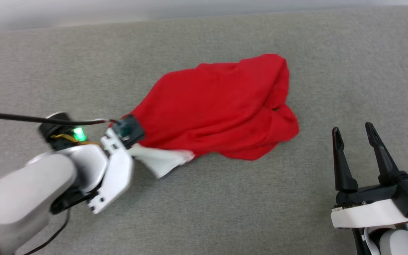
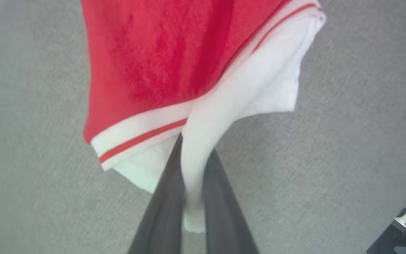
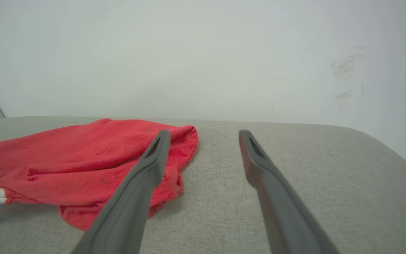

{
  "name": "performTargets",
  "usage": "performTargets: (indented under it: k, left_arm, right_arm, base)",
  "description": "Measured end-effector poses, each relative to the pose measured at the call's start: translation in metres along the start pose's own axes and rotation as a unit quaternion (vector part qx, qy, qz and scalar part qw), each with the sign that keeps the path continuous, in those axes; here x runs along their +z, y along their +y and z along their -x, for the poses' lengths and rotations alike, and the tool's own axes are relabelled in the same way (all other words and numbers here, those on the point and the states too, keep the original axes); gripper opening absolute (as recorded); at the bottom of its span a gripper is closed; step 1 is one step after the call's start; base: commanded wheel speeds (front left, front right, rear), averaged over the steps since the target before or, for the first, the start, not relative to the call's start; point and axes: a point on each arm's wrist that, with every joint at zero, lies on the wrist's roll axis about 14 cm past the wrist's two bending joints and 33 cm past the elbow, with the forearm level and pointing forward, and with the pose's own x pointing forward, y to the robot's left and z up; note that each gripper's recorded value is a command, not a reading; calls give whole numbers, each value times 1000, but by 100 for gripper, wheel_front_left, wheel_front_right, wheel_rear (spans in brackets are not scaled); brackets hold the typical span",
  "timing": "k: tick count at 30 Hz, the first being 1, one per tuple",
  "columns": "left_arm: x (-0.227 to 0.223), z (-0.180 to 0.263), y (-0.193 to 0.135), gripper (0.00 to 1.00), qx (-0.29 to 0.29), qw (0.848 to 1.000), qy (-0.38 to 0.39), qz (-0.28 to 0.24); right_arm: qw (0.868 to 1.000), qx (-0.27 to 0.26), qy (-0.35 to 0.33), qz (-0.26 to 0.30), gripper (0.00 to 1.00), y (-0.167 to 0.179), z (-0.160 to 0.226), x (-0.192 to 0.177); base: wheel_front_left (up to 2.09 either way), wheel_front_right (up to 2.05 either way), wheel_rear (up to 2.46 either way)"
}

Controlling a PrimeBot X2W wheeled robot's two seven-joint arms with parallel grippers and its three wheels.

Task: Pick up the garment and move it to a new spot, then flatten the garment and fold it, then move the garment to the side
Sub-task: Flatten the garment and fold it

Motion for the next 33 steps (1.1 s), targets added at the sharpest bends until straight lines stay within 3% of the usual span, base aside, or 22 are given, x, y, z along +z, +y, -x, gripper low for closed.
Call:
performTargets:
  k: [8,13,14,15,19,24,30,33]
  left_arm:
    - [-106,29,11,0,60,987,101,107]
    - [-131,35,9,0,79,978,111,158]
    - [-127,35,9,84,85,977,93,170]
    - [-121,34,9,100,89,977,75,177]
    - [-94,45,22,100,131,976,-9,174]
    - [-60,80,40,100,203,956,-121,176]
    - [-42,126,50,100,287,918,-212,174]
    - [-28,141,54,100,327,890,-269,171]
  right_arm:
    - [1000,18,-3,-1,100,13,0,2]
    - [1000,19,1,2,100,13,3,1]
    - [1000,19,2,3,100,13,5,0]
    - [1000,18,4,4,100,13,6,0]
    - [1000,22,-10,12,100,15,7,10]
    - [998,24,-50,32,100,15,7,39]
    - [985,42,-144,80,100,21,-13,102]
    - [975,58,-186,105,100,24,-28,130]
  base:
    - [0,0,0]
    - [0,0,0]
    - [0,0,0]
    - [0,0,0]
    - [0,0,0]
    - [0,0,0]
    - [0,0,0]
    - [0,0,0]
